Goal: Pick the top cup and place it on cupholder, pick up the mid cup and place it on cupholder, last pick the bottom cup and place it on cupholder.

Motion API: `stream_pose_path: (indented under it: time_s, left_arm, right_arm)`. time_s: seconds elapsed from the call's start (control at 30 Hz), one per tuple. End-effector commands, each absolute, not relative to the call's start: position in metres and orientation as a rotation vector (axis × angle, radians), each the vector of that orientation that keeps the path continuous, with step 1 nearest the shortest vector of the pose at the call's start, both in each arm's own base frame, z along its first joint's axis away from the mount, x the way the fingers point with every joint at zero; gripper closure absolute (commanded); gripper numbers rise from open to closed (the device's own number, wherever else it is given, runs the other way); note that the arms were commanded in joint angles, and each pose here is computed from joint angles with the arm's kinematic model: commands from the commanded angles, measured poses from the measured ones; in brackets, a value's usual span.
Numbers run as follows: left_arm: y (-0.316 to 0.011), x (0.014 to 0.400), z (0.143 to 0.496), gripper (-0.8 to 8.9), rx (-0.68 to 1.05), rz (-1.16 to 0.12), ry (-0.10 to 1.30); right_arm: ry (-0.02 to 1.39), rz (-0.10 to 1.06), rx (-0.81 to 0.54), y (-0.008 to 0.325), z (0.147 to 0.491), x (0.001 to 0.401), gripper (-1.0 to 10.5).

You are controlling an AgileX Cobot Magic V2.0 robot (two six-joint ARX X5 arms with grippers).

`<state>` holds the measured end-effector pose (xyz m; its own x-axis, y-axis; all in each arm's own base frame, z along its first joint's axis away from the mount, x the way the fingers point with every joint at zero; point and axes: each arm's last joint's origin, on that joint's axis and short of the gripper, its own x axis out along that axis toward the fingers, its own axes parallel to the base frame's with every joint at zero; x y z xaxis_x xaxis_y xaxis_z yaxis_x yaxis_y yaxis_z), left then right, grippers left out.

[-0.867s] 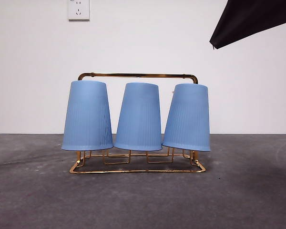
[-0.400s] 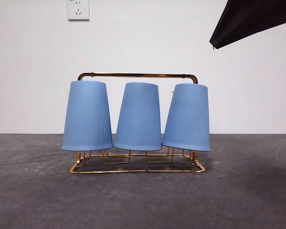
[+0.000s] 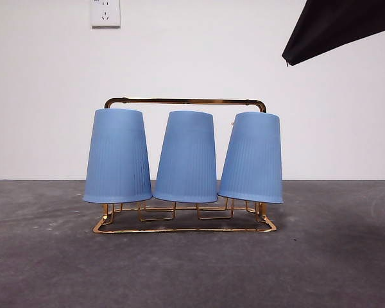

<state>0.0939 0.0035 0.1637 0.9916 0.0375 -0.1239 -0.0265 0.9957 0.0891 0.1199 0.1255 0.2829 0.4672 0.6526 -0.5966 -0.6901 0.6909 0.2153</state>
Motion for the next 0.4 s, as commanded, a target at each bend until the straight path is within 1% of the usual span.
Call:
stream_pose_path:
  time_s: [0.03, 0.2, 0.4]
  left_arm:
    - [0.004, 0.095, 0.159, 7.98, 0.083, 0.035, 0.136]
    - [0.004, 0.095, 0.149, 7.98, 0.074, 0.032, 0.184]
    - [0.004, 0.096, 0.149, 7.98, 0.052, 0.034, 0.180]
  right_arm:
    - [0.697, 0.833, -0.050, 0.128, 0.285, 0.120, 9.4]
    - [0.697, 0.833, -0.050, 0.128, 0.285, 0.120, 9.4]
    - [0.697, 0.833, -0.050, 0.128, 0.285, 0.120, 9.4]
